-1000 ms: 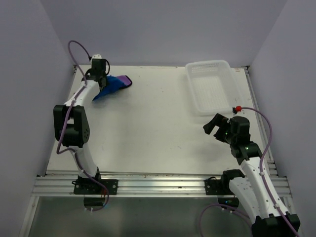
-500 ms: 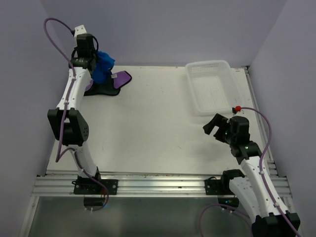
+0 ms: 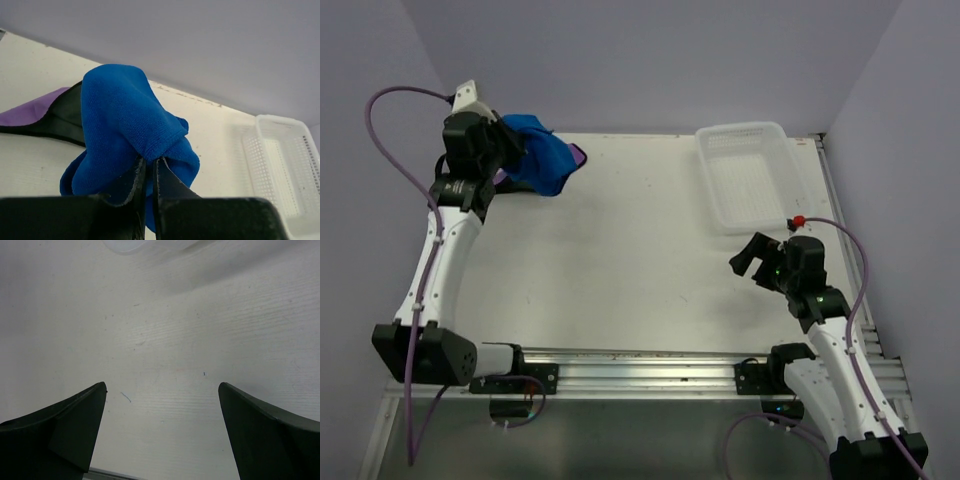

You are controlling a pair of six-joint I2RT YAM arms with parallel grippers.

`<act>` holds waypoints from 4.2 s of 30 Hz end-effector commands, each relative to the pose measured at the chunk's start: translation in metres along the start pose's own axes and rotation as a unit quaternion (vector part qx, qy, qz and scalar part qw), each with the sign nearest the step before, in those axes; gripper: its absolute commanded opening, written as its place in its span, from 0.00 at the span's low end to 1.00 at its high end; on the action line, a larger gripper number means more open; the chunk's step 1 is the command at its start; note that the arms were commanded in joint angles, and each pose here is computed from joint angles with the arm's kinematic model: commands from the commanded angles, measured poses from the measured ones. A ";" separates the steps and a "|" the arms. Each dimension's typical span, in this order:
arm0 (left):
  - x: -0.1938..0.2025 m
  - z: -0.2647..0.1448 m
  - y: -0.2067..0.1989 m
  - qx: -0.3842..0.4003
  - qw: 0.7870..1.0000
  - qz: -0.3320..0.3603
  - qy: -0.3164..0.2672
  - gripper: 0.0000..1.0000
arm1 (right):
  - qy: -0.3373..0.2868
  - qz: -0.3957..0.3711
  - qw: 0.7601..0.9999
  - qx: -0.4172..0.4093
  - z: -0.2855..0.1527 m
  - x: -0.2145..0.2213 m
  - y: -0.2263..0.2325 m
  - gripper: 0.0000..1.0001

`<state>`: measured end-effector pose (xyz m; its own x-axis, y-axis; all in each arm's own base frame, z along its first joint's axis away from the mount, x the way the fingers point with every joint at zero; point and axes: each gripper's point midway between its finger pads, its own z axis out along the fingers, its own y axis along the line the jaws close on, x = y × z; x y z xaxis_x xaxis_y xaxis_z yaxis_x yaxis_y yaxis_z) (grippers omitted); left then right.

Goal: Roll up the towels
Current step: Move the towel to the center of the board, then flatten the towel

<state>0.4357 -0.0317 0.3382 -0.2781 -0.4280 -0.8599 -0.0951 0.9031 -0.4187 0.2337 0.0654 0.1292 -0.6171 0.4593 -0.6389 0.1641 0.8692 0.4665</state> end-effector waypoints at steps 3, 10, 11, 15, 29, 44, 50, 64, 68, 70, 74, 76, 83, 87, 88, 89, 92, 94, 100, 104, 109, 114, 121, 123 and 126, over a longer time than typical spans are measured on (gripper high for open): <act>0.043 -0.057 -0.054 0.062 0.997 0.045 -0.011 0.00 | 0.002 -0.049 0.992 -0.115 -0.028 -0.010 0.047 0.99; 0.137 -0.117 -0.073 0.150 0.986 0.032 0.062 0.00 | -0.002 -0.048 0.991 -0.127 -0.048 -0.012 0.054 0.99; 0.167 -0.119 -0.066 0.153 0.984 0.025 0.089 0.00 | 0.000 -0.049 0.991 -0.126 -0.050 -0.012 0.054 0.99; 0.234 -0.140 -0.062 0.182 0.972 0.016 0.148 0.00 | 0.002 -0.054 0.991 -0.124 -0.053 -0.012 0.054 0.99; 0.373 -0.191 -0.152 0.204 0.931 0.232 0.194 0.00 | 0.036 -0.063 0.992 -0.100 -0.034 0.004 0.041 0.99; 0.312 -0.228 -0.145 0.282 0.942 0.096 0.154 0.83 | 0.047 -0.074 0.989 -0.116 -0.027 0.025 0.046 0.83; 0.328 -0.212 -0.101 0.202 0.957 0.122 0.171 0.82 | 0.072 -0.102 0.983 -0.138 -0.022 0.049 0.069 0.75; 0.336 -0.159 -0.035 0.049 0.967 0.144 0.207 0.56 | 0.072 -0.118 0.978 -0.154 -0.022 0.067 0.080 0.63; 0.348 -0.156 -0.042 0.063 0.961 0.147 0.226 0.56 | 0.079 -0.108 0.979 -0.155 -0.019 0.074 0.078 0.63; 0.349 -0.159 -0.048 0.078 0.961 0.135 0.230 0.56 | 0.081 -0.106 0.979 -0.156 -0.018 0.075 0.079 0.63; 0.345 -0.163 -0.051 0.091 0.963 0.113 0.229 0.56 | 0.083 -0.106 0.979 -0.153 -0.017 0.078 0.077 0.63; 0.343 -0.166 -0.050 0.092 0.964 0.102 0.229 0.55 | 0.084 -0.107 0.979 -0.152 -0.017 0.078 0.077 0.63; 0.348 -0.175 -0.060 0.127 0.957 0.086 0.247 0.51 | 0.089 -0.103 0.979 -0.149 -0.014 0.082 0.075 0.62; 0.364 -0.178 -0.055 0.130 0.949 0.092 0.273 0.44 | 0.089 -0.104 0.980 -0.147 -0.014 0.083 0.075 0.62; 0.370 -0.179 -0.051 0.129 0.946 0.095 0.282 0.44 | 0.089 -0.104 0.980 -0.145 -0.014 0.083 0.074 0.62; 0.373 -0.180 -0.049 0.130 0.944 0.097 0.287 0.43 | 0.090 -0.104 0.980 -0.143 -0.013 0.084 0.073 0.62; 0.379 -0.182 -0.047 0.135 0.941 0.097 0.295 0.40 | 0.091 -0.104 0.980 -0.140 -0.011 0.086 0.071 0.62; 0.382 -0.183 -0.045 0.135 0.939 0.102 0.298 0.38 | 0.094 -0.102 0.981 -0.139 -0.009 0.087 0.071 0.62; 0.375 -0.182 -0.048 0.137 0.942 0.098 0.290 0.09 | 0.097 -0.099 0.980 -0.145 -0.007 0.088 0.074 0.61; 0.366 -0.183 -0.052 0.141 0.945 0.094 0.279 0.00 | 0.115 -0.094 0.974 -0.171 -0.008 0.097 0.085 0.59; 0.343 -0.186 -0.063 0.154 0.952 0.079 0.253 0.00 | 0.118 -0.091 0.969 -0.195 -0.005 0.105 0.097 0.56; 0.304 -0.188 -0.079 0.162 0.961 0.070 0.212 0.00 | 0.108 -0.116 0.953 -0.258 -0.016 0.107 0.119 0.54; 0.291 -0.187 -0.092 0.163 0.961 0.077 0.208 0.00 | 0.134 -0.195 0.931 -0.277 -0.006 0.142 0.126 0.58; 0.294 -0.187 -0.092 0.163 0.960 0.077 0.213 0.00 | 0.133 -0.219 0.929 -0.268 0.001 0.151 0.127 0.59; 0.298 -0.186 -0.090 0.160 0.959 0.079 0.218 0.00 | 0.133 -0.236 0.924 -0.272 0.008 0.162 0.133 0.59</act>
<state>0.1788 -0.2352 0.1658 -0.6599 -0.1593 -0.7343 0.2633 0.8663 -0.4246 0.1476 0.2419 0.0751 -0.7760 -0.0753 -0.6262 -0.4723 0.7273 0.4980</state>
